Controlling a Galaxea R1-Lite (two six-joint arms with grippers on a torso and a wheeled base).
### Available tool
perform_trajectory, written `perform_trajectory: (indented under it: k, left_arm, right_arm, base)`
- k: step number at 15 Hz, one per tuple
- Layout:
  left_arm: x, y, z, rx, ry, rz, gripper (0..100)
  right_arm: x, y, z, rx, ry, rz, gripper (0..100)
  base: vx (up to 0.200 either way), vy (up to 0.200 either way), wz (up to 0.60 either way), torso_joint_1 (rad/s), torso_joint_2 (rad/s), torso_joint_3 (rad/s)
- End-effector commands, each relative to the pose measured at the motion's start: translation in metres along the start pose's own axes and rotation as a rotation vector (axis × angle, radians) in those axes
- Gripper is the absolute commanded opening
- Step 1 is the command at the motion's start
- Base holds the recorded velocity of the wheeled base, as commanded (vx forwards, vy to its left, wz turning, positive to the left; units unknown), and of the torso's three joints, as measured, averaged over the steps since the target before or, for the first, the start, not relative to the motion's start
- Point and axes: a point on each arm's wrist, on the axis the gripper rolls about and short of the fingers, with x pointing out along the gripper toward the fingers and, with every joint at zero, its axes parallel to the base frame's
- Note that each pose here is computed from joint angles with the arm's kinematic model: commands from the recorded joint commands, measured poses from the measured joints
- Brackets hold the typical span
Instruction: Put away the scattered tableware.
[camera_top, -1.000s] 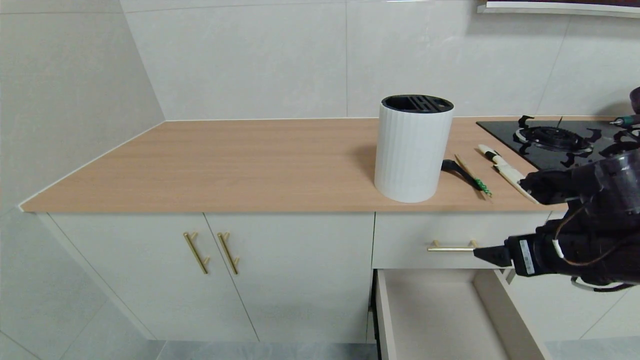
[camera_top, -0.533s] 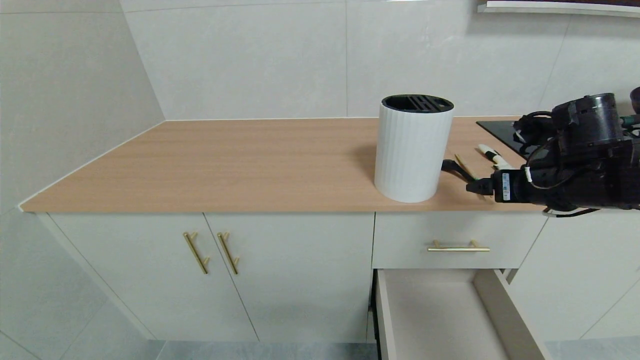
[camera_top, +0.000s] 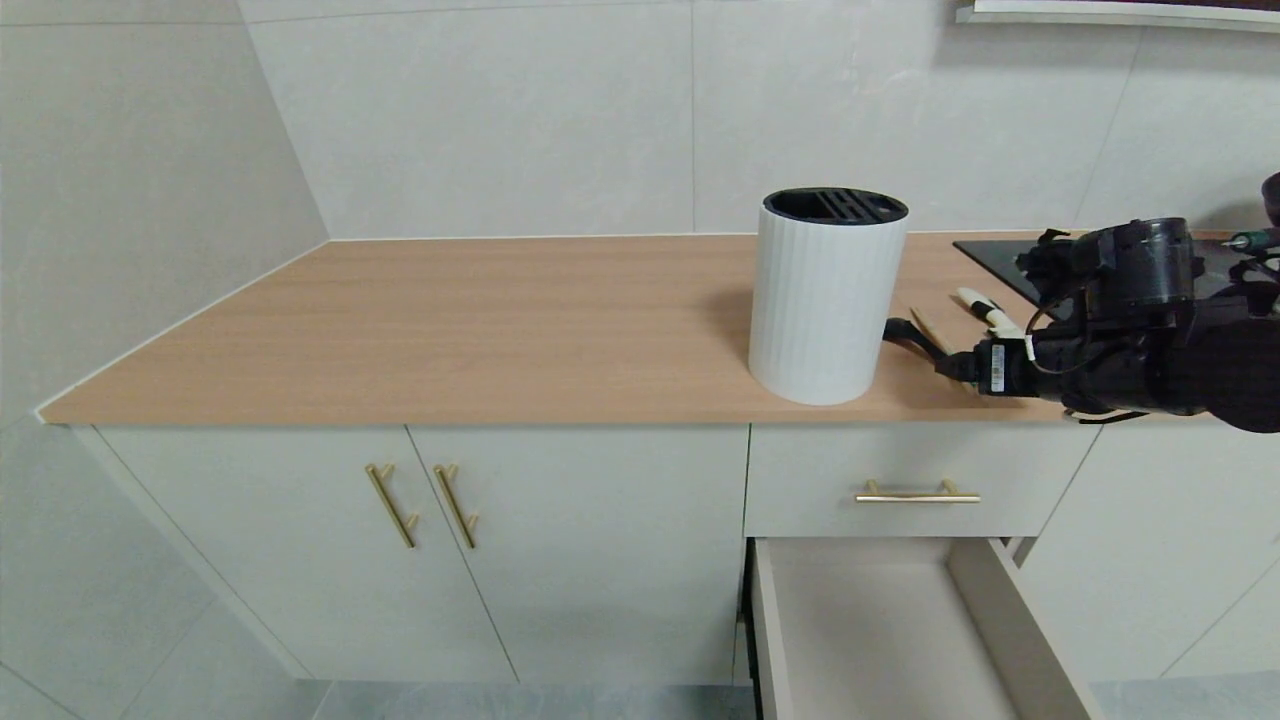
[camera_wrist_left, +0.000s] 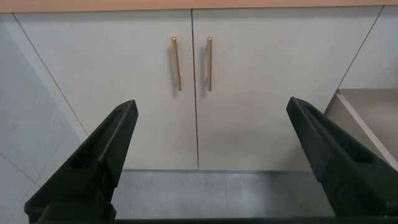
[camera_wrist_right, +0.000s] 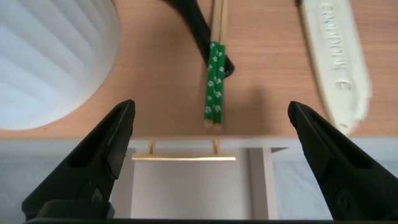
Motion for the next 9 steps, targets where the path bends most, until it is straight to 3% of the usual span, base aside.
perform_trajectory:
  k: [1,8,9]
  left_arm:
    - [0.0000,0.0000,0.0000,0.000,0.000,0.001,100]
    - [0.0000,0.0000,0.0000,0.000,0.000,0.001,100]
    - [0.0000,0.0000,0.0000,0.000,0.000,0.001,100]
  right_arm:
    - [0.0116,0.0021,-0.0072,-0.005,0.026,-0.002,100]
    - [0.0179,0.0028,-0.0107,-0.006,0.037,-0.006,100]
    - [0.0193,0.0030,-0.0114,-0.007,0.040,-0.005,0]
  base:
    - [0.000,0.000,0.00,0.000,0.00,0.000]
    - [0.000,0.000,0.00,0.000,0.00,0.000]
    - [0.000,0.000,0.00,0.000,0.00,0.000]
